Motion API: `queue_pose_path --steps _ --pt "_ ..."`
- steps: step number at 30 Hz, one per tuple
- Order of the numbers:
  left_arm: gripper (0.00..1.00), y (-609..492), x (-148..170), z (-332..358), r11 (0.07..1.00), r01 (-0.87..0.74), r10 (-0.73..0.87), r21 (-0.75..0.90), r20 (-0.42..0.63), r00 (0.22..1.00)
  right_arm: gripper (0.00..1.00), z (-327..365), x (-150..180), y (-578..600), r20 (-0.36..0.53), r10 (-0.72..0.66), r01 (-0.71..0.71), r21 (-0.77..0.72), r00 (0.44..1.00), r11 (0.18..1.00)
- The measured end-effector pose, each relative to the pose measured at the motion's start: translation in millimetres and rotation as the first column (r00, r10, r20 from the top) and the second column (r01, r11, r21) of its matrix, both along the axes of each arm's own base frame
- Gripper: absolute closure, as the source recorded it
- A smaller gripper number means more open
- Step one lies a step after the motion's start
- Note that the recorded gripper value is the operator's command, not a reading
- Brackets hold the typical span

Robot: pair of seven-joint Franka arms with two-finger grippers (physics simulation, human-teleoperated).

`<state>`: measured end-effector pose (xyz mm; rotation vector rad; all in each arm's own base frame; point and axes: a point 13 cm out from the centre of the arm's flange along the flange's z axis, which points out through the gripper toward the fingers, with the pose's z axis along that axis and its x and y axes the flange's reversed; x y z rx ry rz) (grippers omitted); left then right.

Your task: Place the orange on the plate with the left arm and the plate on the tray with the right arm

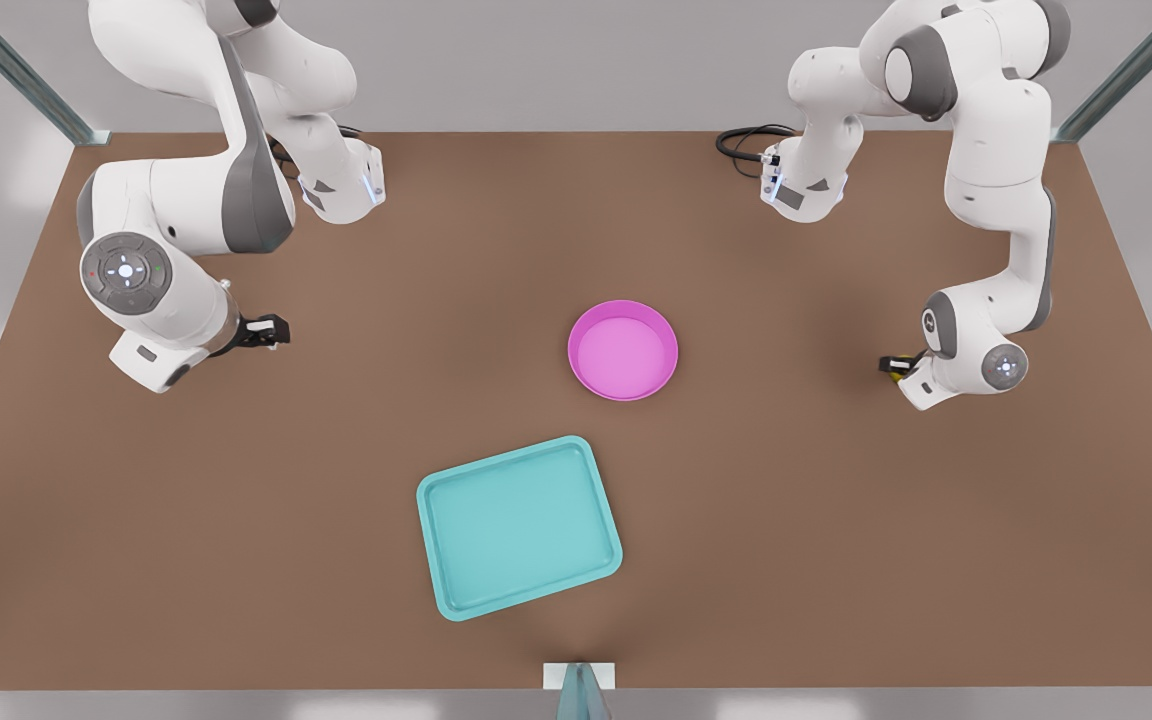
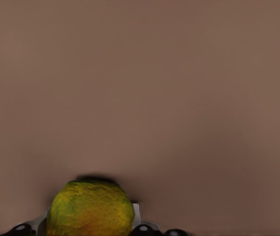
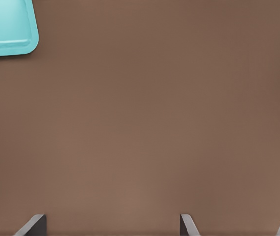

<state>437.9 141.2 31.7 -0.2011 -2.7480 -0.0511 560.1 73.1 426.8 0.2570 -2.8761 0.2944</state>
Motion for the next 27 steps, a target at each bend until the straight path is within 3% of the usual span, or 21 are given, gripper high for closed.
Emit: queue_pose_path --steps 5,6,9,12,13,17,23,26,27 --pt "0.41 -1.4 9.2 15.0 1.000 0.006 -0.006 -0.002 0.020 1.000 0.00 -2.8 1.0 0.2 -0.003 0.000 0.000 0.000 1.000 1.000" --pt "0.41 -16.8 32.7 35.0 0.999 0.032 -0.031 -0.011 0.064 0.997 0.00 -3.0 1.0 0.1 -0.004 0.000 0.000 0.000 1.000 1.000" --pt "0.41 -147.7 141.6 122.2 0.973 0.228 -0.213 -0.041 0.227 0.950 0.00 -4.7 1.2 -0.1 -0.006 0.000 0.000 -0.001 1.000 1.000" --pt "0.40 -341.7 184.7 183.1 0.901 0.431 -0.401 -0.047 0.286 0.870 0.00 -6.0 1.7 -0.1 -0.007 0.000 0.000 -0.001 1.000 1.000" --pt "0.40 -403.6 179.1 184.0 0.879 0.474 -0.442 -0.058 0.276 0.853 0.00 -6.6 1.8 0.0 -0.008 0.000 0.000 -0.001 1.000 1.000" --pt "0.40 -543.6 108.3 137.5 0.850 0.516 -0.499 -0.104 0.154 0.853 0.00 -8.0 2.3 0.1 -0.009 0.000 0.000 -0.001 1.000 1.000" --pt "0.39 -597.8 5.3 120.5 0.893 0.434 -0.443 -0.116 -0.064 0.894 0.00 -12.6 3.6 -4.8 -0.015 -0.009 0.009 -0.003 1.000 1.000" --pt "0.39 -595.5 -16.3 104.2 0.921 0.380 -0.388 -0.081 -0.151 0.909 0.00 -13.8 4.0 -5.4 -0.017 -0.011 0.011 -0.004 1.000 1.000" --pt "0.34 -593.3 -18.5 100.8 0.930 0.361 -0.368 -0.070 -0.166 0.915 0.00 -13.9 4.0 -5.4 -0.017 -0.011 0.011 -0.004 1.000 1.000"
